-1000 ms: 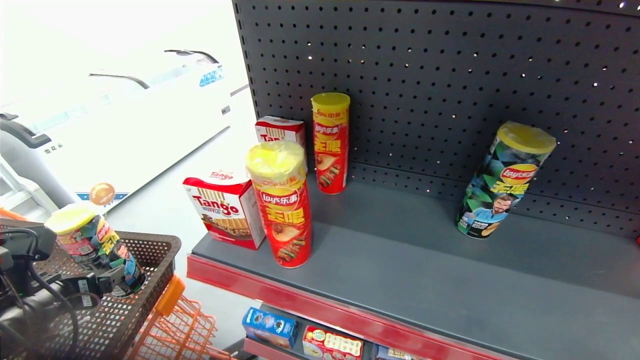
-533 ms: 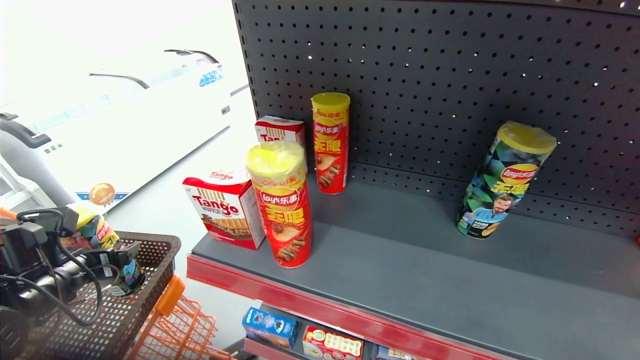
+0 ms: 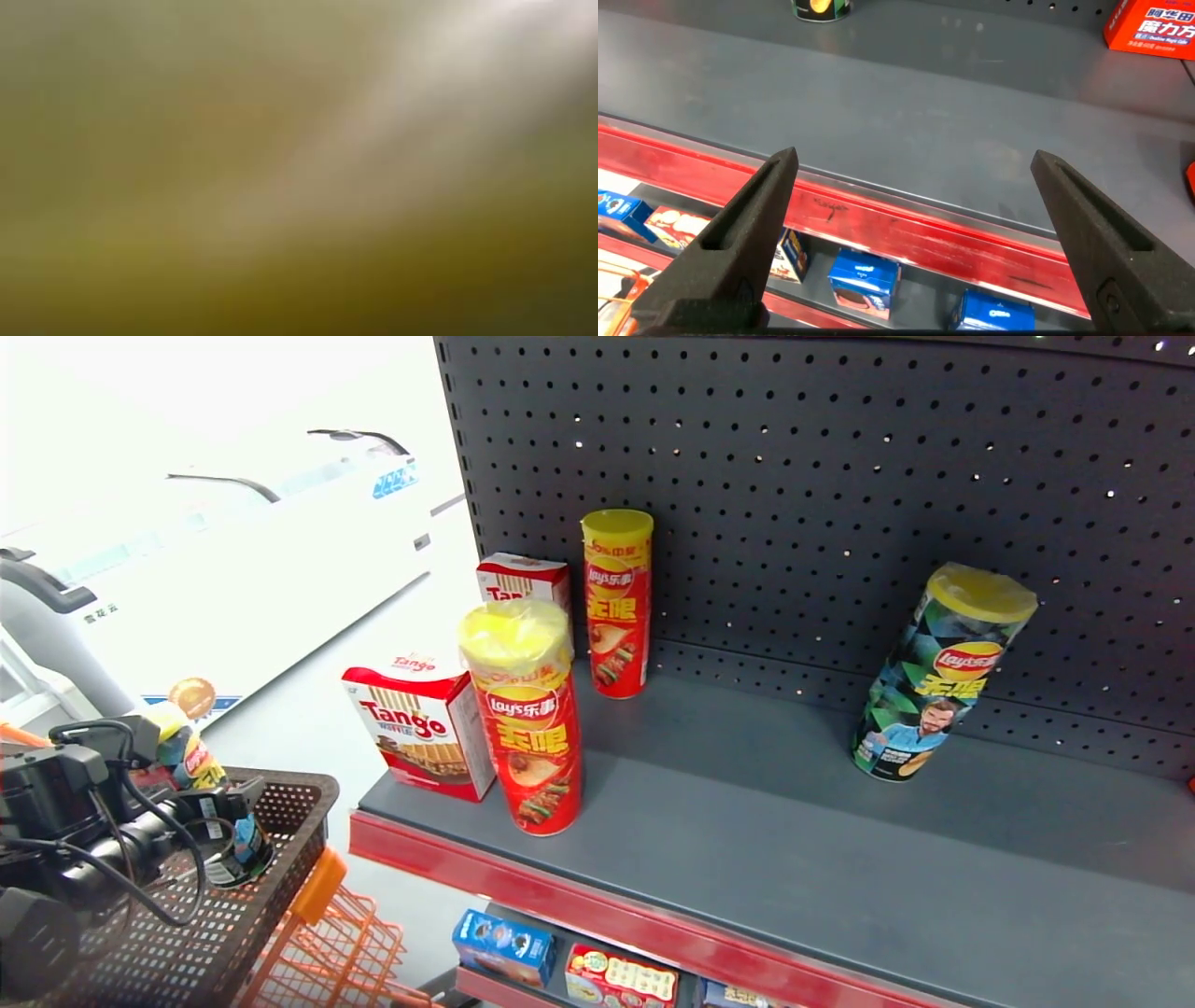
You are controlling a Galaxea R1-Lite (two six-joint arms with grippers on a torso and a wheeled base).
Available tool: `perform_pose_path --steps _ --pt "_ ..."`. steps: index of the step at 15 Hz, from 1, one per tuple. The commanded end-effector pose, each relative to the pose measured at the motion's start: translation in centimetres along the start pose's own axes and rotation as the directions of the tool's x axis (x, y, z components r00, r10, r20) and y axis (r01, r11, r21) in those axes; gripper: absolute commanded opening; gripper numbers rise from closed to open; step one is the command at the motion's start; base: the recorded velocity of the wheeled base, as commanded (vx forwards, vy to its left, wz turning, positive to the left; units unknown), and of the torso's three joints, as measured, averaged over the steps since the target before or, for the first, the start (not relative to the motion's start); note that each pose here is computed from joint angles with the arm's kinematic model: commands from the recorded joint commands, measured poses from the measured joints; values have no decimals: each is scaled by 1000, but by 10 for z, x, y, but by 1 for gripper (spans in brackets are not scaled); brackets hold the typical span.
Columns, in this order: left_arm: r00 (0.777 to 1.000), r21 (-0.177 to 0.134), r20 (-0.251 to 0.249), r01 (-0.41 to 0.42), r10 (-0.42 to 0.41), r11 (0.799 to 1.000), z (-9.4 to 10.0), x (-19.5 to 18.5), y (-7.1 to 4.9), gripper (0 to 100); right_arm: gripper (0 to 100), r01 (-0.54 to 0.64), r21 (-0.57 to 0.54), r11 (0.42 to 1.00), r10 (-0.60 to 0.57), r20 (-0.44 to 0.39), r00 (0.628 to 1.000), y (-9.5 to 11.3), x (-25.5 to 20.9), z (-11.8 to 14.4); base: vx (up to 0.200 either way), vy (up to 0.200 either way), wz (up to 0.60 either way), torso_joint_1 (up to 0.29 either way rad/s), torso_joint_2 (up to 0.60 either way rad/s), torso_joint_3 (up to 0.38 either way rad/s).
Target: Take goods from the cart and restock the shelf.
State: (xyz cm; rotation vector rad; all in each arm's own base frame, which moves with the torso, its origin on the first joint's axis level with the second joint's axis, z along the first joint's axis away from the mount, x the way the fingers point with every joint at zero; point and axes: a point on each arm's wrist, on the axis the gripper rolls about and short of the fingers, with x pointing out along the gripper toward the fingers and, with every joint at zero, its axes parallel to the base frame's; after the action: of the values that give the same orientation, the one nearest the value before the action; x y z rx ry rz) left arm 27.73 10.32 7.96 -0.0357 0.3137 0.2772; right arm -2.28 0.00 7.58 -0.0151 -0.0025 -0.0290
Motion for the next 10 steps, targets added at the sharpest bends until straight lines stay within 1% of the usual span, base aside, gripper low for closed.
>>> perform_pose_path --steps 1,4,6,8,9,10 --pt "1000 7 16 6 -6 1000 4 4 -2 0 100 0 0 1000 0 0 1000 0 0 0 0 0 0 0 0 0" --pt "999 18 41 17 -18 1000 9 2 -5 0 100 0 0 1000 0 0 1000 0 0 0 0 0 0 0 0 0" --pt "995 49 94 15 -19 999 24 -11 -6 0 100 0 0 1000 0 0 1000 0 0 0 0 0 0 0 0 0" --pt "985 74 158 65 -76 995 41 -31 -15 0 100 0 0 1000 0 0 1000 0 0 0 0 0 0 0 0 0" --pt "980 81 174 81 -94 993 44 -39 -19 0 100 0 0 1000 0 0 1000 0 0 0 0 0 0 0 0 0" --pt "971 91 201 111 -127 990 48 -52 -24 0 100 0 0 1000 0 0 1000 0 0 0 0 0 0 0 0 0"
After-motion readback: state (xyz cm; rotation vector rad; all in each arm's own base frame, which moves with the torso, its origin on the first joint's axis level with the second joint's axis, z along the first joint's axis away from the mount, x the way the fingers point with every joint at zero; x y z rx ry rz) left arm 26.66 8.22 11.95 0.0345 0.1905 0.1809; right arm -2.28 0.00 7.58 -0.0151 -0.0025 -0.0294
